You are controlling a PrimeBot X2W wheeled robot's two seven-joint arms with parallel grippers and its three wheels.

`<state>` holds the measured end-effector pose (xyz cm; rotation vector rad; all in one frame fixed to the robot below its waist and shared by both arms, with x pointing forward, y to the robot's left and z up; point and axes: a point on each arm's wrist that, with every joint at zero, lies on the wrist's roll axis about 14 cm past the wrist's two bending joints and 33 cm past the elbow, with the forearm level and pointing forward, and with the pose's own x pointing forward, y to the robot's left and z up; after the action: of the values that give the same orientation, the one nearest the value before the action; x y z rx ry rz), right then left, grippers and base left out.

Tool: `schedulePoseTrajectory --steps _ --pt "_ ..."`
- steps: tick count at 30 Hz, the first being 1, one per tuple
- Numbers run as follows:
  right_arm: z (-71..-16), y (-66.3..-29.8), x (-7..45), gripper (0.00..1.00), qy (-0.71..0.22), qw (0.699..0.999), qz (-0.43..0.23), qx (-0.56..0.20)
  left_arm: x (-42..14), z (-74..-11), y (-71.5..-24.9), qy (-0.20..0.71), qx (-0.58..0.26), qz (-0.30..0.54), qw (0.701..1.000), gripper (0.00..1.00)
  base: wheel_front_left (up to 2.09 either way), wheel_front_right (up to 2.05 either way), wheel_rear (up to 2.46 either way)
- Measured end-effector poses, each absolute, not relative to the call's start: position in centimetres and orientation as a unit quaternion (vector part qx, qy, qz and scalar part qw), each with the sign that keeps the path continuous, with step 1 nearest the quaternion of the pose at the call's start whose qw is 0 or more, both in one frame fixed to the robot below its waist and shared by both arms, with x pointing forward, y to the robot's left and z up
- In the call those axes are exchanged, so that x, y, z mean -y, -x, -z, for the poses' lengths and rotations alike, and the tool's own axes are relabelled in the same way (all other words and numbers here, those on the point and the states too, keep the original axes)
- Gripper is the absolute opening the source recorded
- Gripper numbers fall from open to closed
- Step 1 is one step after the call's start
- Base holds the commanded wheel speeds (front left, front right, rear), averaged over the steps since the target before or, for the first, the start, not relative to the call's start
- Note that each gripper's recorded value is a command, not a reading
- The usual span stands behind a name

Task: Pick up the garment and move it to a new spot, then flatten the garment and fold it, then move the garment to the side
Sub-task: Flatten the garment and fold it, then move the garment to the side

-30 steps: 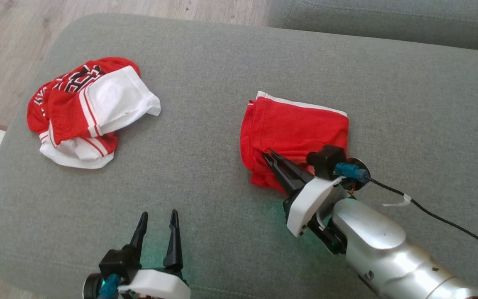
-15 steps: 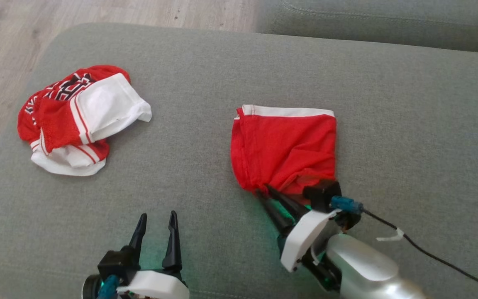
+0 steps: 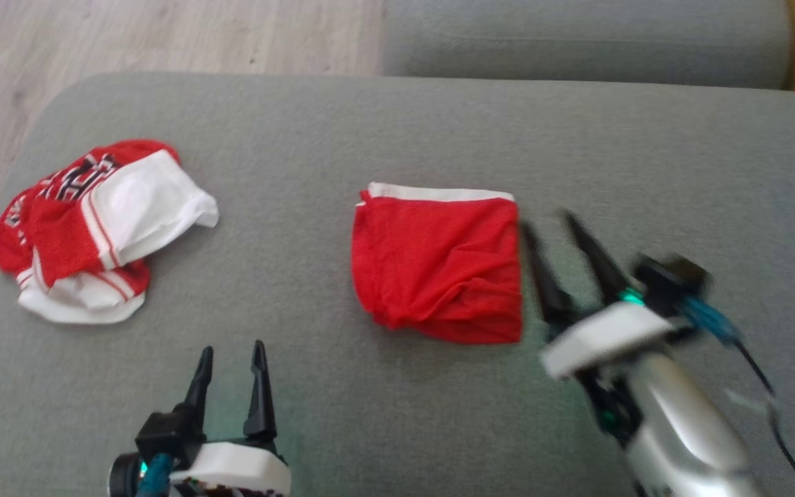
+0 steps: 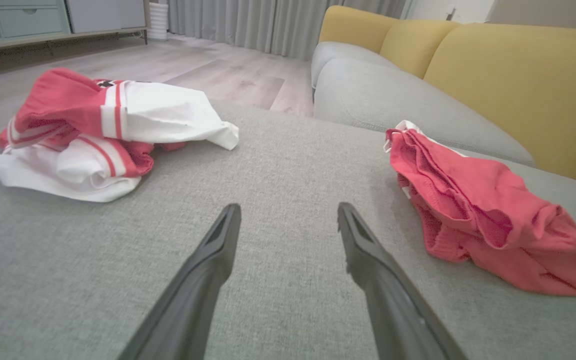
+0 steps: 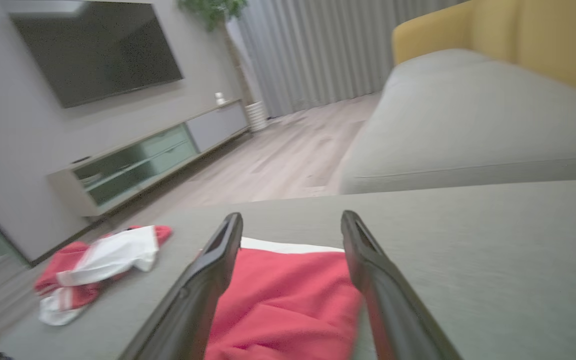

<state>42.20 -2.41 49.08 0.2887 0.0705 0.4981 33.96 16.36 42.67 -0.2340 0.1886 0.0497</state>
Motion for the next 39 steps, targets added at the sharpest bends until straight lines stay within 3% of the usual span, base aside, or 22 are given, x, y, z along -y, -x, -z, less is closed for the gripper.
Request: schedulePoseTrajectory --steps 7,18,26,34,39 --pt "-46.5 -40.5 11.0 1.0 -0.112 0.986 -0.119 -0.047 -15.7 -43.5 -34.3 0.1 -0.08 -0.006 0.992 1.0 0.0 0.0 0.0" --pt "-42.1 -35.8 14.2 1.0 -0.119 0.985 -0.063 -0.108 -14.5 -42.3 -33.0 0.08 -0.1 0.016 0.992 1.0 0.0 0.0 0.0" --pt "-40.6 -36.1 11.3 1.0 -0.124 0.977 -0.102 -0.138 -14.1 -41.7 -32.9 0.082 -0.11 0.022 0.99 1.0 0.0 0.0 0.0" --pt "-42.7 -42.6 4.4 1.0 -0.109 0.964 -0.203 -0.136 -14.3 -41.7 -33.6 0.089 -0.111 0.018 0.99 1.0 0.0 0.0 0.0" --pt "-40.4 -44.2 2.2 1.0 -0.089 0.952 -0.226 -0.186 -15.5 -41.0 -33.1 0.087 -0.123 -0.003 0.989 1.0 0.0 0.0 0.0"
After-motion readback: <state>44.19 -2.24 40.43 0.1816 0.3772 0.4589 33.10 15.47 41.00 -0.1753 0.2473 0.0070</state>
